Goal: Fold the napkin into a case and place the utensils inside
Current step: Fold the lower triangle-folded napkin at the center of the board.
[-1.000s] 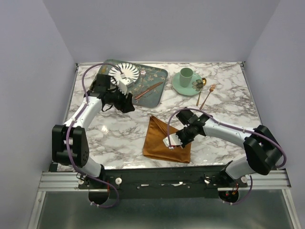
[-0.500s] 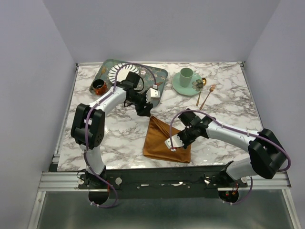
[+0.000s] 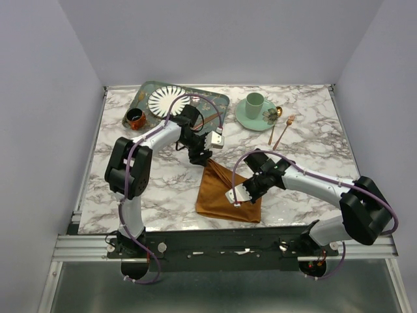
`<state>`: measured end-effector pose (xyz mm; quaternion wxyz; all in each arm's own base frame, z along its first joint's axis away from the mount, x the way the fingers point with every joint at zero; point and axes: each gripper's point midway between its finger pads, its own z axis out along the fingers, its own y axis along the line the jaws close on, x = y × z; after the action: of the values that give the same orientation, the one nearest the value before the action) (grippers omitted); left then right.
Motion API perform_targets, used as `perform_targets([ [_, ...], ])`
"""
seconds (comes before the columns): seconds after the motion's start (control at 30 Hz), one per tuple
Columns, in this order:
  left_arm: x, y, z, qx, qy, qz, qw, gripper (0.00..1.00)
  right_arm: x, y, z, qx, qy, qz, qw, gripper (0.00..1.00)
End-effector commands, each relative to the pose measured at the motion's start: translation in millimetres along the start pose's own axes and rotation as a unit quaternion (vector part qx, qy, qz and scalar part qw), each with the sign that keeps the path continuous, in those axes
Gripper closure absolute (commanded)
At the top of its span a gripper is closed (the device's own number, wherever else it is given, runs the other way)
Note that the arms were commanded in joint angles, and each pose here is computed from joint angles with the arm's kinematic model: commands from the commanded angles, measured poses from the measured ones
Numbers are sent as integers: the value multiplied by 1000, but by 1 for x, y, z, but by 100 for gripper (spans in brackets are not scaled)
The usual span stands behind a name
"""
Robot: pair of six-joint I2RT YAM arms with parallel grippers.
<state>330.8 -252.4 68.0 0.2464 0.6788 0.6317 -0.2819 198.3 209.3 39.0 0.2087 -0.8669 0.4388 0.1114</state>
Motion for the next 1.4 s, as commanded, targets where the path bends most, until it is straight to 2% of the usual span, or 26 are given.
perform_targets([
  [0.0,1,7,5,5,16,21,1000,35,-2,-1,-2,8,0,-10,1000,99],
  [0.2,3,8,13,13,39,37,998,38,-2,1,-3,10,0,-12,1000,99],
  [0.5,8,6,19,27,62,49,996,56,-1,2,-4,11,3,-13,1000,99],
  [0.6,8,3,19,29,65,56,996,64,0,3,-4,11,4,-13,1000,99],
  [0.73,5,0,14,25,60,66,996,82,1,4,-5,13,7,-8,1000,99],
  [0.93,-9,-9,1,2,48,72,996,100,3,4,-11,25,15,6,1000,99],
  [1.37,-8,-57,-1,-14,67,47,997,100,17,18,-25,42,23,52,998,99],
])
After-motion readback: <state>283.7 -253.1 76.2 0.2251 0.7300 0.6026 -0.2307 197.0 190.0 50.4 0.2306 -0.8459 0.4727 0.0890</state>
